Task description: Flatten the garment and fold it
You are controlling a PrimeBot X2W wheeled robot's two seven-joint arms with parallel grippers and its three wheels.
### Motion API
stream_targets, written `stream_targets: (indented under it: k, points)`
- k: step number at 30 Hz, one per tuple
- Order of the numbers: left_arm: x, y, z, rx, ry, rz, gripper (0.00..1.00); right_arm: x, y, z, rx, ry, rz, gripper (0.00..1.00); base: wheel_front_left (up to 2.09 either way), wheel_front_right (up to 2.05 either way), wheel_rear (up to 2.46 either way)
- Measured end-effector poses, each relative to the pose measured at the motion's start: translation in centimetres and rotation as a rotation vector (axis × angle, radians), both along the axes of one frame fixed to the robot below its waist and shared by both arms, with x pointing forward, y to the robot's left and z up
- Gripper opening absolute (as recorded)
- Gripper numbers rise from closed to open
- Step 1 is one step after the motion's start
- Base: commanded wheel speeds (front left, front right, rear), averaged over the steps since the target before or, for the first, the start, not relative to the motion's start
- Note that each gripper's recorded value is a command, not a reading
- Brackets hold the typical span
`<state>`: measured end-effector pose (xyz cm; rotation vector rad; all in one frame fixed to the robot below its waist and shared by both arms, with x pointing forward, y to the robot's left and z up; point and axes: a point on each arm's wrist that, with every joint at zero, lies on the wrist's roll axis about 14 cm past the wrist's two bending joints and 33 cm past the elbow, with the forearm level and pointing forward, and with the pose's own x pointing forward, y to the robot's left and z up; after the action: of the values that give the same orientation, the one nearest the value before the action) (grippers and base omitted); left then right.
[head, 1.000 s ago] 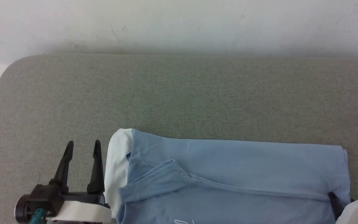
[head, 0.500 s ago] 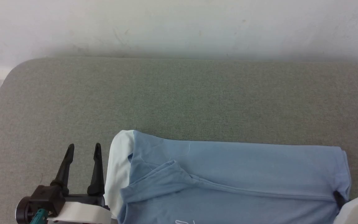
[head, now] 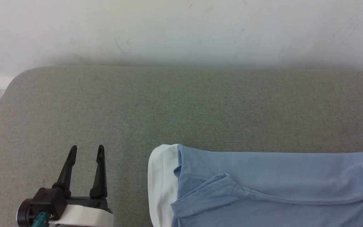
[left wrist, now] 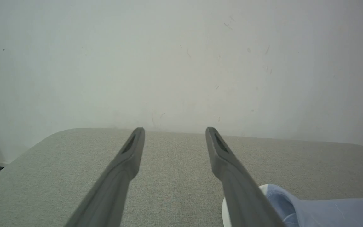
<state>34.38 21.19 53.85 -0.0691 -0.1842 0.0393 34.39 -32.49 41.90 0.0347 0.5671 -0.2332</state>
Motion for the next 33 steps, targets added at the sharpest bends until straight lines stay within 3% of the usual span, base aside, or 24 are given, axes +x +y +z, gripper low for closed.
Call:
stream_targets:
  k: [8, 26, 33]
  points:
    - [-1.1, 0.4, -0.2, -0.014, 0.004, 0.015, 1.00, 1.0, 6.3, 3.0, 0.065, -0.055, 0.185, 0.00, 0.00, 0.00, 0.00]
    - [-2.9, 1.8, -1.3, -0.047, 0.034, 0.072, 1.00, 1.1, 27.8, 8.3, 0.325, -0.128, 0.770, 0.00, 0.00, 0.00, 0.00]
    - [-3.8, 2.7, -1.5, -0.048, 0.042, 0.110, 1.00, 1.0, 33.6, 7.8, 0.346, -0.100, 0.909, 0.00, 0.00, 0.00, 0.00]
